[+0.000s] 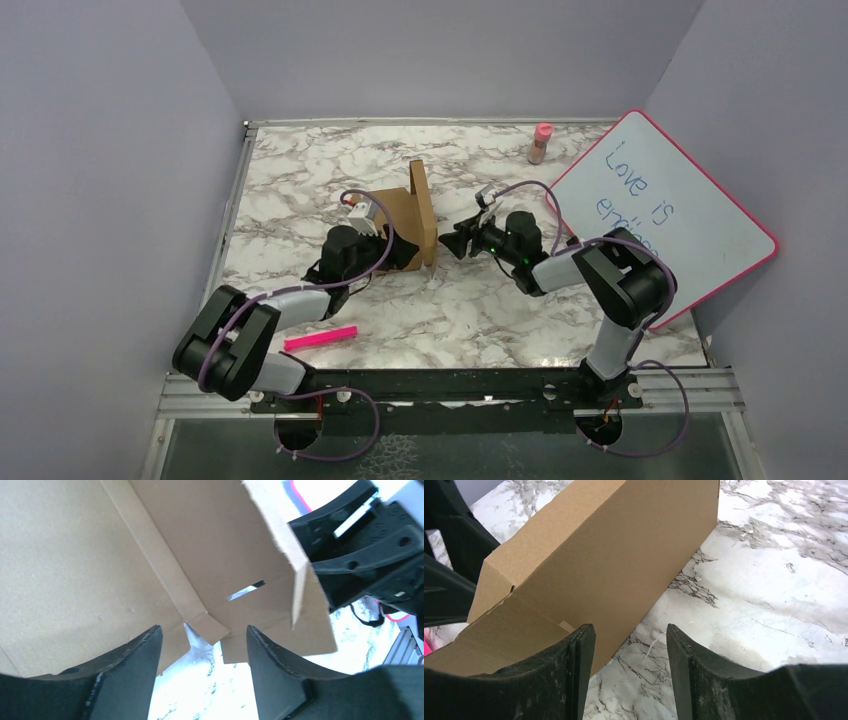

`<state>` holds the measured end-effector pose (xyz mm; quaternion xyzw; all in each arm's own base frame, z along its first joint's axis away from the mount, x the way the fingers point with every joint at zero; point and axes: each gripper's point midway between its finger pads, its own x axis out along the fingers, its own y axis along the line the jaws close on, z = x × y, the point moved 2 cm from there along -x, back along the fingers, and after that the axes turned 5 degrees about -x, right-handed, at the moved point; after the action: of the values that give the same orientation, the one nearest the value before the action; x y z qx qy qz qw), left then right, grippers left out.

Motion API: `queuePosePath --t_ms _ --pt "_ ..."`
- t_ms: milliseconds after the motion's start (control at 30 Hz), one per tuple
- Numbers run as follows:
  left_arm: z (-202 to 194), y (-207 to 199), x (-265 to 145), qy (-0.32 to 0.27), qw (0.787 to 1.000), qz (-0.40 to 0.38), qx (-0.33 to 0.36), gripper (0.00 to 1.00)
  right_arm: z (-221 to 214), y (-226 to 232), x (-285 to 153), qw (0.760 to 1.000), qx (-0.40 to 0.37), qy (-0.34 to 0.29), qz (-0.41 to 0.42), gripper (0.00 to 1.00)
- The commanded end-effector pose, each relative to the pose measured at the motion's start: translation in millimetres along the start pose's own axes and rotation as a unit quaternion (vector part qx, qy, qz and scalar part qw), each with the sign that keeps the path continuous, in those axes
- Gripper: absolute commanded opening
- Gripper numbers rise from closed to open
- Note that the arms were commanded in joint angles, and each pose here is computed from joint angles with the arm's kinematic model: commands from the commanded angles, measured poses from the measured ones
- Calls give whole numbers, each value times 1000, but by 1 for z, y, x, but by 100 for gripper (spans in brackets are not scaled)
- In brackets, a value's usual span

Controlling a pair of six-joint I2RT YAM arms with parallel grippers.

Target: Fold the paper box

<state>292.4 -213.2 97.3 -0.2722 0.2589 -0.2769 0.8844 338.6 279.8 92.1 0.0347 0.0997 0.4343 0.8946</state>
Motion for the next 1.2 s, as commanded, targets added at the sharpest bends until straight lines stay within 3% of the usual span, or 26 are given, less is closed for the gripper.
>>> queuePosePath --t_ms 0,167,433,933,1167 --pt "10 -21 -15 -18 999 -41 25 67 0 0 -3 1000 -9 -1 -7 60" --pt "22 -37 -23 -38 996 -73 39 72 -2 1 -3 1000 -9 1 -4 60" --pt "27 -48 -14 -40 992 -107 50 72 -2 4 -4 1000 -8 2 6 60" --pt "42 -52 11 -70 986 -128 77 58 -5 8 -3 1000 -11 8 23 60" --pt "45 -54 -2 -88 987 -122 64 63 -5 8 -3 1000 -14 9 23 60"
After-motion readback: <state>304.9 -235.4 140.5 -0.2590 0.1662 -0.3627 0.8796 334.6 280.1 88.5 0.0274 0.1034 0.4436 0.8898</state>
